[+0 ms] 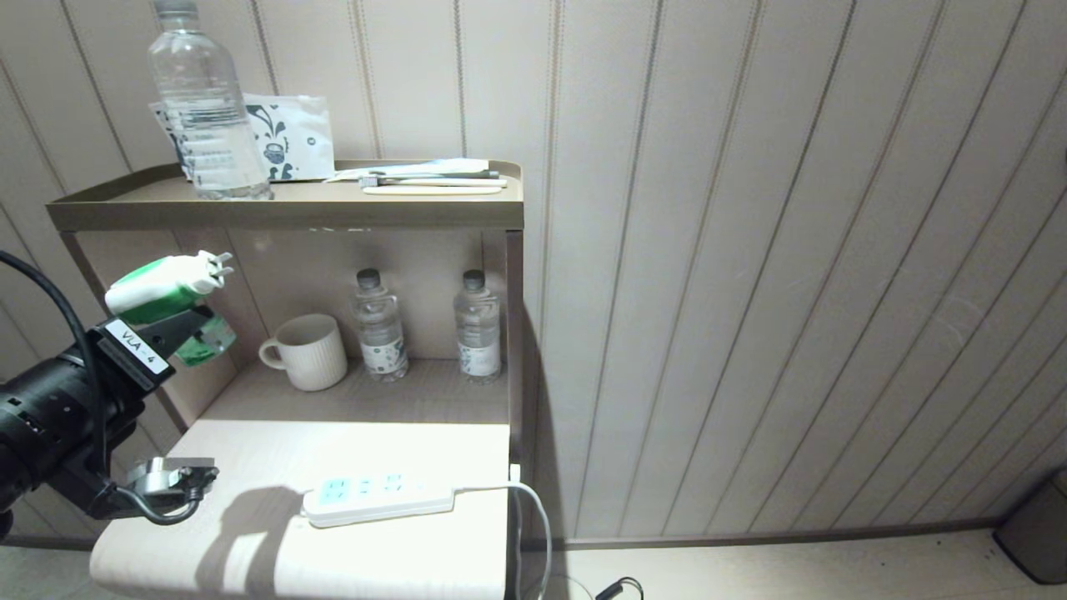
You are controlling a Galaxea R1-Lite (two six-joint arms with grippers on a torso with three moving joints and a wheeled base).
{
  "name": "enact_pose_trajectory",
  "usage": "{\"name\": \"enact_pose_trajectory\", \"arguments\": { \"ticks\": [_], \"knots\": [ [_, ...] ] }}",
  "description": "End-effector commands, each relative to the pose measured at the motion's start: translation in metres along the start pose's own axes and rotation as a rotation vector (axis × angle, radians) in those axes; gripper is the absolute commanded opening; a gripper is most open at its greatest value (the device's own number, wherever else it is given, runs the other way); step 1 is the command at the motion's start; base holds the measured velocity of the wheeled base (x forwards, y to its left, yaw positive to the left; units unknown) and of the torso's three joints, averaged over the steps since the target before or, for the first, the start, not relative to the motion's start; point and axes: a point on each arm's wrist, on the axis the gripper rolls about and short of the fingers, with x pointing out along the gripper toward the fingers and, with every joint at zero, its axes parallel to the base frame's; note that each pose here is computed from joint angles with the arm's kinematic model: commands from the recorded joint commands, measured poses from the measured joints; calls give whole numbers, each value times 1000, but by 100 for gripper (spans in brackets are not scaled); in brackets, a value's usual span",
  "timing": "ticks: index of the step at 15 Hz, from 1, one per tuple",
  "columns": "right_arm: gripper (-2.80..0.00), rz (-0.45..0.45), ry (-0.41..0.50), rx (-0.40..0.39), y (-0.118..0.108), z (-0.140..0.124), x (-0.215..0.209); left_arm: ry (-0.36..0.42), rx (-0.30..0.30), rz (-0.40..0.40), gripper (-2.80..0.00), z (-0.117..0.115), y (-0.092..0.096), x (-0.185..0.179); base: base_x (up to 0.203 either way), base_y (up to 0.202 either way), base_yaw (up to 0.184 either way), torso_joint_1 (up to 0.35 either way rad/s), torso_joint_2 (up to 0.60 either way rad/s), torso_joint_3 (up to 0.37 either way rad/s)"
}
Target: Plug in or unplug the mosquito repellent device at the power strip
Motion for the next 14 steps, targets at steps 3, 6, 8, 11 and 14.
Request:
{"name": "enact_pose_trajectory", "arguments": {
  "ticks": [3, 6, 8, 11, 14],
  "knots": [
    [-280, -1, 1, 2, 0, 0, 0, -29, 27, -31, -280, 5, -3, 13, 0, 0, 0, 0, 0, 0],
    [-280, -1, 0, 0, 0, 0, 0, -62, 114, 53, -280, 11, 16, 21, 0, 0, 0, 0, 0, 0],
    [-280, 0, 0, 0, 0, 0, 0, -81, 128, 88, -280, 18, 29, 22, 0, 0, 0, 0, 0, 0],
    [-280, -1, 0, 1, 0, 0, 0, -56, 123, 86, -280, 15, 33, 21, 0, 0, 0, 0, 0, 0],
    [-280, -1, 1, 0, 0, 0, 0, -74, 128, 88, -280, 19, 33, 23, 0, 0, 0, 0, 0, 0]
  ]
}}
